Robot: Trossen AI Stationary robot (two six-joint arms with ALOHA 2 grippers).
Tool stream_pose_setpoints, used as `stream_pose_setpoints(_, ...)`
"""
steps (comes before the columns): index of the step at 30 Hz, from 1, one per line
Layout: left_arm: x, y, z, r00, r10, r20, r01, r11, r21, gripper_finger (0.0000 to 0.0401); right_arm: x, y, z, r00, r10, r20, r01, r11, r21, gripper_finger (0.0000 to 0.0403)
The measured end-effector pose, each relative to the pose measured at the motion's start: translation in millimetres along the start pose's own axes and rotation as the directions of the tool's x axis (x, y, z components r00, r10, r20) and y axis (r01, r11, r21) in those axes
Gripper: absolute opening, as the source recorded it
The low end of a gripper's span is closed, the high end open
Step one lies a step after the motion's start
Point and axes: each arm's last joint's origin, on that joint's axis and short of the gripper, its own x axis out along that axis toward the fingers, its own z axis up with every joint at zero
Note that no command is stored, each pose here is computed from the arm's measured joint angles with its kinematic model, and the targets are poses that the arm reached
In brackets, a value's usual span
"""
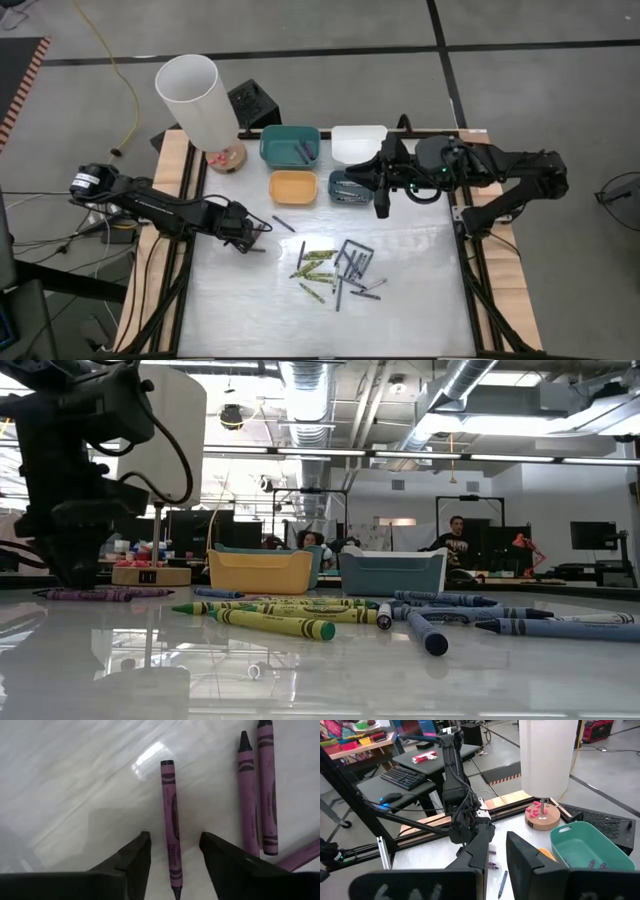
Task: Sort crayons
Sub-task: Put the violet crayon into the green bin
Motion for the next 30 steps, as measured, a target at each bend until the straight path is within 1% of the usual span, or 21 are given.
stream_pose_setpoints(3, -1, -1, 1, 1.000, -0.004, 0.002, 0.004, 1.000, 0.001, 0.0123, 0, 0, 0, 1.000, 0.000, 0.001, 0.000, 1.000, 0.000, 0.0069)
stream_pose_setpoints(9, 0, -1, 1, 1.000, 0.003, 0.007, -0.003, 1.000, 0.021, 0.0030, 0, 0, 0, 1.000, 0.001, 0.001, -0.001, 1.000, 0.000, 0.0069)
stream_pose_setpoints(11, 0, -1, 1, 1.000, 0.006, 0.009, -0.006, 1.000, 0.022, 0.0011, 0, 0, 0, 1.000, 0.001, 0.001, -0.001, 1.000, 0.000, 0.0069)
stream_pose_setpoints(16, -1, -3, 2, 1.000, -0.014, 0.022, 0.014, 1.000, 0.008, 0.0011, 0, 0, 0, 1.000, 0.001, 0.001, -0.001, 1.000, 0.000, 0.0069)
stream_pose_setpoints(21, -11, -10, 9, 0.997, -0.048, 0.062, 0.047, 0.999, 0.019, 0.0011, 0, 0, 0, 1.000, 0.001, 0.001, -0.001, 1.000, 0.000, 0.0069)
stream_pose_setpoints(25, -27, -19, 18, 0.983, -0.104, 0.154, 0.103, 0.995, 0.010, 0.0011, 0, 0, 0, 1.000, 0.001, 0.001, -0.001, 1.000, 0.000, 0.0069)
stream_pose_setpoints(27, -34, -19, 20, 0.977, -0.106, 0.184, 0.107, 0.994, 0.006, 0.0011, 0, 0, 0, 1.000, 0.001, 0.002, -0.001, 1.000, 0.001, 0.0069)
stream_pose_setpoints(30, -50, -24, 27, 0.954, -0.152, 0.260, 0.158, 0.987, -0.005, 0.0011, 0, 0, 0, 1.000, 0.000, 0.002, 0.000, 1.000, 0.005, 0.0069)
